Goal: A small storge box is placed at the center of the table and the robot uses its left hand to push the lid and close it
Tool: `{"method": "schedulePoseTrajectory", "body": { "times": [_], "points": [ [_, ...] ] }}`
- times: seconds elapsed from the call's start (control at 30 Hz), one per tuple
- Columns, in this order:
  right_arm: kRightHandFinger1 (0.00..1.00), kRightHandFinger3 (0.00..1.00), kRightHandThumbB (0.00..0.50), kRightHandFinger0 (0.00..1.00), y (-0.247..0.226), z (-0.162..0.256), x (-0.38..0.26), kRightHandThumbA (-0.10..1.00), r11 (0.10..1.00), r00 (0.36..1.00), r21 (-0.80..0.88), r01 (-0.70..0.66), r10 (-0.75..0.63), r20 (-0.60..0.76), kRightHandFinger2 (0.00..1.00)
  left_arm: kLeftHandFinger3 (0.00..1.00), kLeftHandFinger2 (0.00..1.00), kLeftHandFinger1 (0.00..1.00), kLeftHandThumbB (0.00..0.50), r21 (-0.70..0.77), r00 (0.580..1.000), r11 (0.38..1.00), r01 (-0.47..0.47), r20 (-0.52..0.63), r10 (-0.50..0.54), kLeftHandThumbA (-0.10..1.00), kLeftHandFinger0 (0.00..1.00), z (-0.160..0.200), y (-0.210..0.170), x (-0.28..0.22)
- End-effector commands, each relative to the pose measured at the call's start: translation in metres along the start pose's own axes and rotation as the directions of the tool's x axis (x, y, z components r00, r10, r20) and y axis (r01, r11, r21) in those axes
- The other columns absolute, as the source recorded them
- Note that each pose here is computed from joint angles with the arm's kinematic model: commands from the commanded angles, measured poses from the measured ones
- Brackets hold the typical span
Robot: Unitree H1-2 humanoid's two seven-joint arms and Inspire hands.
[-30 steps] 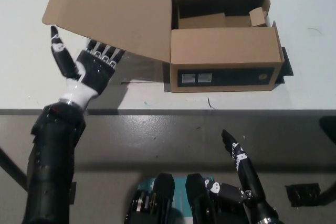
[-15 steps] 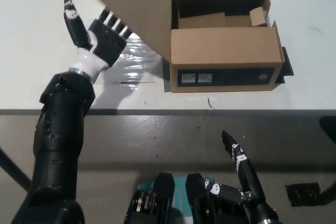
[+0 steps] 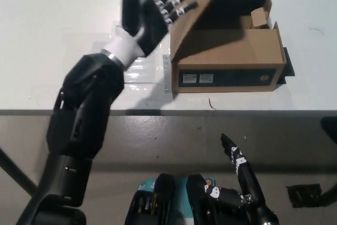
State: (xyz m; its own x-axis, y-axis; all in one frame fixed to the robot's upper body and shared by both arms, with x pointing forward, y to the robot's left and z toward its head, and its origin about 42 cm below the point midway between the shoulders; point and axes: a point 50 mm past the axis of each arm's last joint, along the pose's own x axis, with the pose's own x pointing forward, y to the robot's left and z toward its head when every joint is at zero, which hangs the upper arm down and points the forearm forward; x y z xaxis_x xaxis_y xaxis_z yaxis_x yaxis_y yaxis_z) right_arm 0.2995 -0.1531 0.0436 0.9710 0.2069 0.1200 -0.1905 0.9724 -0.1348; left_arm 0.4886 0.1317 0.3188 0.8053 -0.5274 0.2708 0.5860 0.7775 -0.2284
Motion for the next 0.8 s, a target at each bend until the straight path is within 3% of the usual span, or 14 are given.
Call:
{"method": "schedulePoseTrajectory", "body": {
  "times": [0.0,0.03,0.27,0.37,0.5,0.77],
  "points": [
    [1.00,1.00,0.381,1.00,-0.001,0.013,0.005,1.00,1.000,0.996,-0.012,0.007,-0.006,0.087,1.00,1.00,1.00,1.00,0.403,0.261,0.996,0.962,0.083,0.004,-0.087,1.00,1.00,0.009,-0.025,0.010],
    [1.00,1.00,0.383,1.00,-0.001,0.012,0.004,1.00,1.000,0.996,-0.007,0.007,-0.006,0.086,1.00,1.00,1.00,1.00,0.420,0.285,0.996,0.954,0.094,-0.024,-0.091,1.00,1.00,0.006,-0.028,0.010],
    [1.00,1.00,0.390,1.00,0.002,0.013,0.003,1.00,1.000,0.996,0.000,-0.007,0.007,0.088,1.00,1.00,1.00,1.00,0.364,0.330,0.986,0.934,0.141,-0.129,-0.103,1.00,1.00,-0.046,-0.027,-0.003],
    [1.00,1.00,0.387,1.00,0.002,0.014,0.005,1.00,1.000,0.996,0.005,-0.011,0.011,0.091,1.00,1.00,1.00,1.00,0.385,0.338,0.981,0.929,0.150,-0.168,-0.098,1.00,1.00,-0.066,-0.022,-0.012],
    [1.00,1.00,0.379,1.00,0.003,0.016,0.009,1.00,1.000,0.995,-0.006,-0.014,0.014,0.099,1.00,1.00,1.00,1.00,0.353,0.332,0.980,0.931,0.152,-0.173,-0.098,1.00,1.00,-0.074,-0.017,-0.020],
    [1.00,1.00,0.392,1.00,0.005,0.015,0.009,1.00,1.000,0.995,-0.009,-0.013,0.013,0.095,1.00,1.00,1.00,1.00,0.373,0.291,0.981,0.947,0.134,-0.175,-0.085,1.00,1.00,-0.078,-0.007,-0.044]
  ]
}}
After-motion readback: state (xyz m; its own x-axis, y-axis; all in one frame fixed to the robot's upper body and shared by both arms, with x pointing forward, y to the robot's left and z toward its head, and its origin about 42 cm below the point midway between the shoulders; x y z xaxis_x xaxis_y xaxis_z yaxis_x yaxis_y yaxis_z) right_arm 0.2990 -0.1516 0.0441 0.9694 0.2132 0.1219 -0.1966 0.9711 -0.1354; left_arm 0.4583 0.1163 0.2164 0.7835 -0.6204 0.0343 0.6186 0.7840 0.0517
